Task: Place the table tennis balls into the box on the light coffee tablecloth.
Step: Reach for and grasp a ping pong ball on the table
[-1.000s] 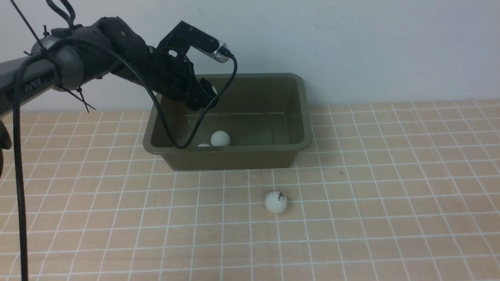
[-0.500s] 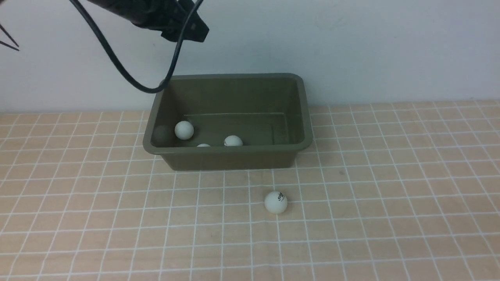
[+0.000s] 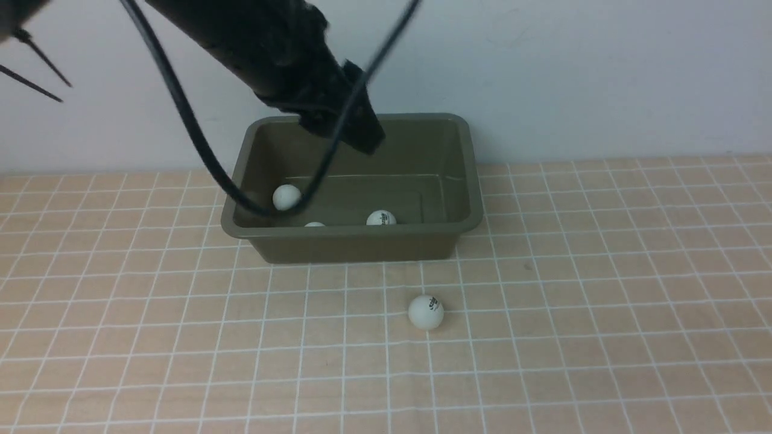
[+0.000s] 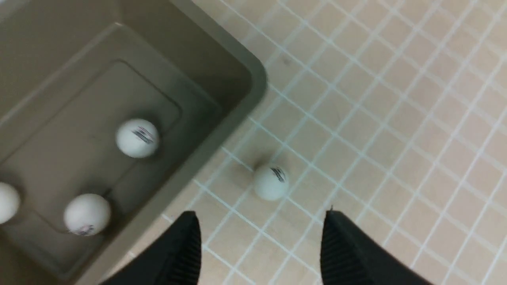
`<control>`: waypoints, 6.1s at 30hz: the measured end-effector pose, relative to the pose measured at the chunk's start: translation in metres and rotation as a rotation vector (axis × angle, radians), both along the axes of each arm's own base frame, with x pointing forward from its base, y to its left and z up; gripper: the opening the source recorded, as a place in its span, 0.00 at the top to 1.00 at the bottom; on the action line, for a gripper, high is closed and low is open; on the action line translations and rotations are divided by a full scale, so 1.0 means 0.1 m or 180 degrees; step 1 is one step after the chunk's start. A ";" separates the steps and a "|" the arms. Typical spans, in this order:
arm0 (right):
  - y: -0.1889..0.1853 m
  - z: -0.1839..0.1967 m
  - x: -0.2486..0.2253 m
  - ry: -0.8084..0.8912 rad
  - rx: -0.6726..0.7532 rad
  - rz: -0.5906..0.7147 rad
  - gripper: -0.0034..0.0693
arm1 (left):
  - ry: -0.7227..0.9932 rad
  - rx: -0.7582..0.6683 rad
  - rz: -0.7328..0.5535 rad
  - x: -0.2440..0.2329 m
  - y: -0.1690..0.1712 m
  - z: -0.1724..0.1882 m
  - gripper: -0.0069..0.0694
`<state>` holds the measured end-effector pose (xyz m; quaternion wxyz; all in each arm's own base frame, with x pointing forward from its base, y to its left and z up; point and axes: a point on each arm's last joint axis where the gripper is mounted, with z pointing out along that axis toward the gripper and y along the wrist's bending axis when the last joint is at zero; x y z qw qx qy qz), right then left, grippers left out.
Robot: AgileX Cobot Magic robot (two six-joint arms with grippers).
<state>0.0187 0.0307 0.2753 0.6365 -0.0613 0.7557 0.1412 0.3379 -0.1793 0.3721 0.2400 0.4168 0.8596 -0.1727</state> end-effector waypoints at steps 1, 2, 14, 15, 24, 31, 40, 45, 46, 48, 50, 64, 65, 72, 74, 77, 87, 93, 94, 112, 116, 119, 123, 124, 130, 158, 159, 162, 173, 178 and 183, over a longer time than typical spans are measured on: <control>0.00 0.00 0.00 0.0000 0.0003 0.0010 0.43 | 0.0018 0.0135 -0.0062 -0.02 -0.08 -0.07 0.46; 0.00 0.00 0.00 -0.0001 0.0005 0.0017 0.43 | 0.0015 0.0301 -0.0106 -0.03 -0.14 -0.15 0.46; 0.01 0.00 0.00 -0.0013 -0.0023 0.0029 0.43 | 0.0433 0.1106 -0.0218 0.06 -0.68 -1.05 0.46; 0.01 0.00 0.00 -0.0016 -0.0032 0.0031 0.43 | 0.0456 0.1107 -0.0219 0.07 -0.68 -1.08 0.46; 0.02 0.00 0.00 -0.0018 -0.0037 0.0064 0.43 | 0.0346 0.1111 -0.0225 0.05 -0.65 -0.98 0.49; 0.08 0.02 -0.03 -0.0134 -0.0164 0.0317 0.43 | -0.0219 0.0956 -0.0150 -0.17 -0.45 -0.31 0.62; 0.11 0.04 -0.03 -0.0242 -0.0225 0.0427 0.43 | -0.1048 0.0320 0.0272 -0.59 -0.09 0.62 0.67; 0.12 0.06 -0.04 -0.0323 -0.0286 0.0497 0.43 | -0.1169 0.0451 0.0565 -0.72 0.21 0.83 0.67; 0.13 0.07 -0.04 -0.0381 -0.0329 0.0542 0.43 | -0.1184 0.0594 0.0631 -0.77 0.32 0.86 0.67; 0.15 0.09 -0.05 -0.0459 -0.0302 0.0620 0.43 | -0.1238 0.0740 0.0753 -0.82 0.45 0.93 0.67; 0.18 0.12 -0.04 -0.0501 -0.0197 0.0726 0.43 | -0.1343 0.0770 0.0913 -0.90 0.57 1.02 0.67; 0.31 0.62 0.49 0.0063 -0.0596 0.1635 0.43 | -0.1499 0.0821 0.1083 -1.03 0.72 1.16 0.67; 0.31 0.69 0.55 0.0095 -0.0597 0.1662 0.43 | -0.1490 0.0807 0.1077 -1.04 0.71 1.16 0.67; 0.31 0.94 1.05 0.0656 -0.0337 0.1888 0.43 | -0.1410 0.0691 0.1025 -1.05 0.68 1.15 0.67; 0.32 0.96 1.17 0.0827 -0.0245 0.1987 0.43 | -0.1401 0.0677 0.1019 -1.05 0.67 1.14 0.67; 0.33 0.98 1.35 0.0943 -0.0079 0.2065 0.43 | -0.1394 0.0679 0.1016 -1.05 0.67 1.14 0.67; 0.44 0.99 1.72 0.1008 0.0537 0.2282 0.43 | -0.1277 0.0763 0.0987 -0.91 0.59 1.02 0.67; 0.49 0.84 1.70 0.1483 -0.0047 0.2123 0.43 | -0.1210 0.0771 0.0985 -0.85 0.55 0.96 0.67; 0.46 0.80 1.71 0.1571 -0.0125 0.2015 0.43 | -0.1207 0.0766 0.0993 -0.85 0.55 0.96 0.67; 0.51 0.55 1.95 0.1855 -0.0638 0.1411 0.43 | -0.1189 0.0752 0.1027 -0.85 0.54 0.96 0.67; 0.74 0.35 2.13 0.1882 -0.0746 0.1576 0.43 | -0.1188 0.0754 0.1026 -0.85 0.54 0.96 0.67; 0.92 0.14 2.29 0.1907 -0.0860 0.1631 0.42 | -0.1189 0.0755 0.1024 -0.85 0.54 0.96 0.67; 1.10 -0.06 2.42 0.1980 -0.0971 0.1727 0.38 | -0.1191 0.0759 0.1022 -0.85 0.54 0.96 0.67; 1.17 -0.12 2.48 0.2009 -0.0996 0.1765 0.35 | -0.1191 0.0759 0.1022 -0.85 0.54 0.96 0.67; 1.45 -0.24 2.72 0.1987 -0.1067 0.1858 0.23 | -0.1191 0.0759 0.1022 -0.85 0.54 0.96 0.67; 1.92 -1.14 3.30 0.2544 -0.1245 0.2024 0.21 | -0.1191 0.0759 0.1022 -0.85 0.54 0.96 0.67; 1.92 -1.17 3.31 0.2551 -0.1258 0.2012 0.21 | -0.1191 0.0759 0.1022 -0.85 0.54 0.96 0.67; 1.92 -1.24 3.33 0.2545 -0.1276 0.1970 0.22 | -0.1191 0.0759 0.1022 -0.85 0.54 0.96 0.67; 1.95 -1.10 3.36 0.2502 -0.1336 0.2095 0.48 | -0.1192 0.0759 0.1022 -0.85 0.54 0.96 0.67; 1.94 -0.52 3.27 0.2289 -0.1421 0.2345 0.48 | -0.1195 0.0765 0.1013 -0.85 0.54 0.96 0.67; 1.87 0.03 3.23 0.1735 -0.1557 0.2261 0.48 | -0.1195 0.0765 0.1013 -0.85 0.54 0.96 0.67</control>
